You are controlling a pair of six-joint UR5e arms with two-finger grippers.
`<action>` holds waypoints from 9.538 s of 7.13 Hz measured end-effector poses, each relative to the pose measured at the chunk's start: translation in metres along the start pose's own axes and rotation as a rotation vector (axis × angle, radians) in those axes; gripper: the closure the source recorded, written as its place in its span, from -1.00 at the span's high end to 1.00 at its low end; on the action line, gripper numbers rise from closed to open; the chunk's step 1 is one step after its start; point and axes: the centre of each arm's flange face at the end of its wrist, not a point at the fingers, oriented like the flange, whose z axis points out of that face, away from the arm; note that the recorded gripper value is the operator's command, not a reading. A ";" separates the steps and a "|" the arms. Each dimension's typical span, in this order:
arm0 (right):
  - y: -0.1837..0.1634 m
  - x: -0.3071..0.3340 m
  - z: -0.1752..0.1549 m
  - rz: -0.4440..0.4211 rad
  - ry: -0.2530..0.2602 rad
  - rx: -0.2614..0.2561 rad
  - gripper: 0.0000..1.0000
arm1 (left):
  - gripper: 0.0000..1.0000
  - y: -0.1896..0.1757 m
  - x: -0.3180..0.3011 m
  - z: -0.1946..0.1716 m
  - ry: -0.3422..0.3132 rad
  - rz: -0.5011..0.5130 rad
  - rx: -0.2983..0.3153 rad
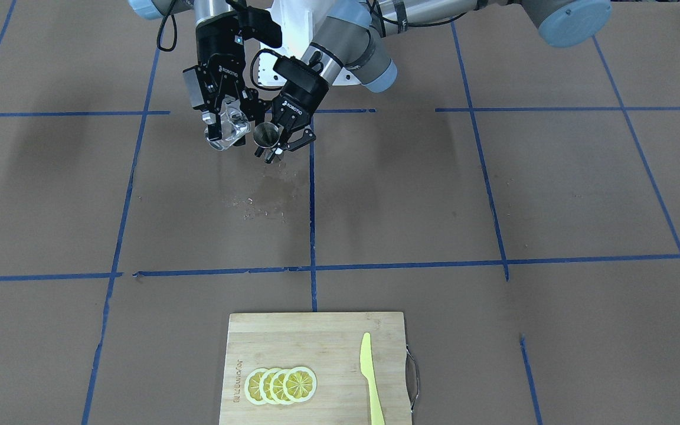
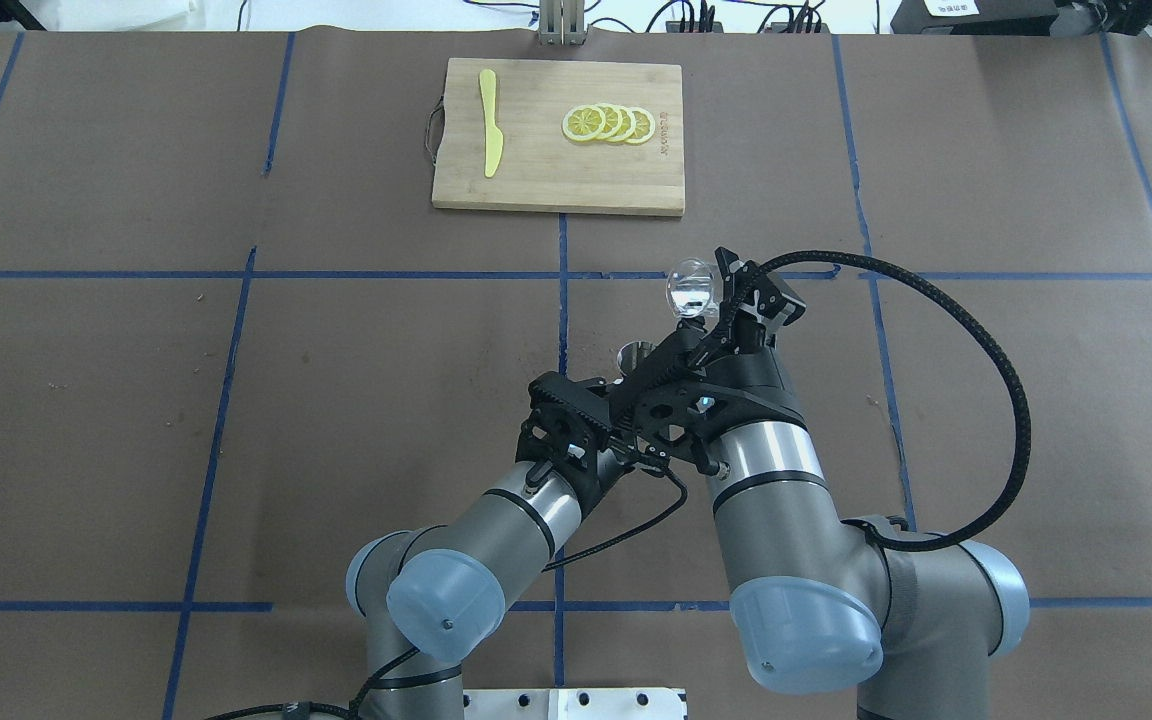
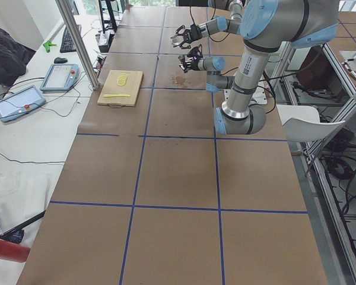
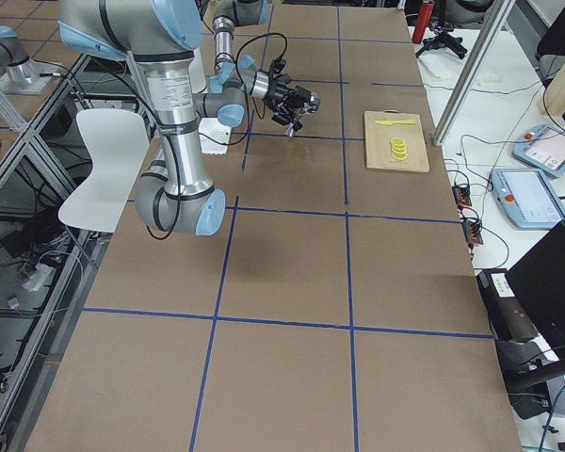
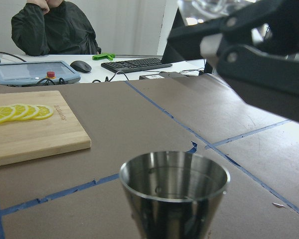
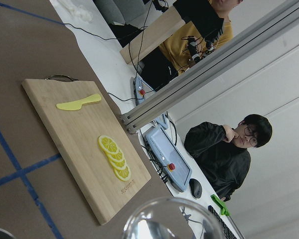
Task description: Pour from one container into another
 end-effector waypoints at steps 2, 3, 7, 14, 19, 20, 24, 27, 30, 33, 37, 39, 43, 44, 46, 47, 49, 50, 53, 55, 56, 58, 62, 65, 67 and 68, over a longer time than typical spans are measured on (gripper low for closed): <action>-0.001 -0.004 -0.006 -0.038 0.008 0.008 -1.00 | -1.00 0.000 0.000 0.000 0.000 0.000 0.000; -0.001 -0.005 -0.007 -0.052 0.009 0.010 -1.00 | -1.00 0.000 0.000 0.000 0.000 0.000 0.000; -0.003 -0.010 -0.012 -0.086 0.023 0.018 -1.00 | -1.00 -0.001 0.002 0.000 0.003 -0.002 0.001; -0.006 -0.012 -0.013 -0.141 0.046 0.021 -1.00 | -1.00 -0.003 0.011 0.007 0.004 -0.003 0.001; -0.002 -0.012 -0.013 -0.211 0.077 0.020 -1.00 | -1.00 -0.003 0.011 0.007 0.004 -0.003 0.001; -0.002 -0.011 -0.014 -0.222 0.080 0.020 -1.00 | -1.00 -0.003 0.011 0.007 0.005 -0.003 0.001; -0.005 -0.010 -0.014 -0.258 0.098 0.022 -1.00 | -1.00 -0.002 0.011 0.008 0.004 -0.001 -0.001; -0.005 -0.010 -0.013 -0.278 0.111 0.021 -1.00 | -1.00 -0.001 0.011 0.008 0.003 0.000 -0.003; -0.006 -0.011 -0.013 -0.311 0.123 0.020 -1.00 | -1.00 -0.001 0.012 0.008 0.003 0.000 -0.003; -0.010 -0.009 -0.015 -0.321 0.130 0.025 -1.00 | -1.00 0.000 0.011 0.009 0.003 0.000 -0.004; -0.015 -0.006 -0.016 -0.234 0.121 0.036 -1.00 | -1.00 -0.001 0.012 0.008 0.005 -0.001 -0.002; -0.016 -0.005 -0.017 -0.133 0.115 0.043 -1.00 | -1.00 -0.001 0.012 0.007 0.006 -0.002 -0.002; -0.023 0.006 -0.020 0.121 0.094 0.062 -1.00 | -1.00 0.001 0.009 0.005 0.005 -0.004 -0.001; -0.025 0.012 -0.020 0.176 0.096 0.066 -1.00 | -1.00 0.000 0.007 0.003 0.008 -0.007 0.004; -0.021 0.023 -0.011 0.270 0.119 0.066 -1.00 | -1.00 -0.003 0.003 -0.002 0.013 -0.016 0.014; -0.016 0.030 -0.004 0.305 0.137 0.064 -1.00 | -1.00 -0.005 0.002 -0.004 0.014 -0.019 0.020; -0.003 0.043 0.009 0.383 0.168 0.057 -1.00 | -1.00 -0.012 -0.004 -0.012 0.016 -0.031 0.035; 0.008 0.048 0.016 0.402 0.175 0.046 -1.00 | -1.00 -0.016 -0.010 -0.018 0.017 -0.038 0.043; 0.059 0.071 0.045 0.569 0.110 -0.059 -1.00 | -1.00 -0.027 -0.055 -0.039 -0.066 -0.095 0.114; 0.092 0.080 0.055 0.622 0.091 -0.130 -1.00 | -1.00 -0.025 -0.092 -0.050 -0.190 -0.176 0.204; 0.112 0.087 0.058 0.624 0.095 -0.162 -1.00 | -1.00 -0.023 -0.110 -0.057 -0.257 -0.199 0.256; 0.124 0.102 0.056 0.733 0.108 -0.176 -1.00 | -1.00 -0.015 -0.141 -0.067 -0.343 -0.256 0.330; 0.121 0.102 0.054 0.904 0.093 -0.188 -1.00 | -1.00 0.021 -0.229 -0.087 -0.554 -0.091 0.339; 0.121 0.101 0.054 0.934 0.094 -0.189 -1.00 | -1.00 0.002 -0.268 -0.078 -0.724 0.103 0.212; 0.120 0.101 0.054 0.936 0.092 -0.188 -1.00 | -1.00 0.010 -0.317 -0.096 -0.802 0.123 0.193; 0.120 0.101 0.054 0.936 0.092 -0.189 -1.00 | -1.00 0.016 -0.337 -0.105 -0.828 0.114 0.196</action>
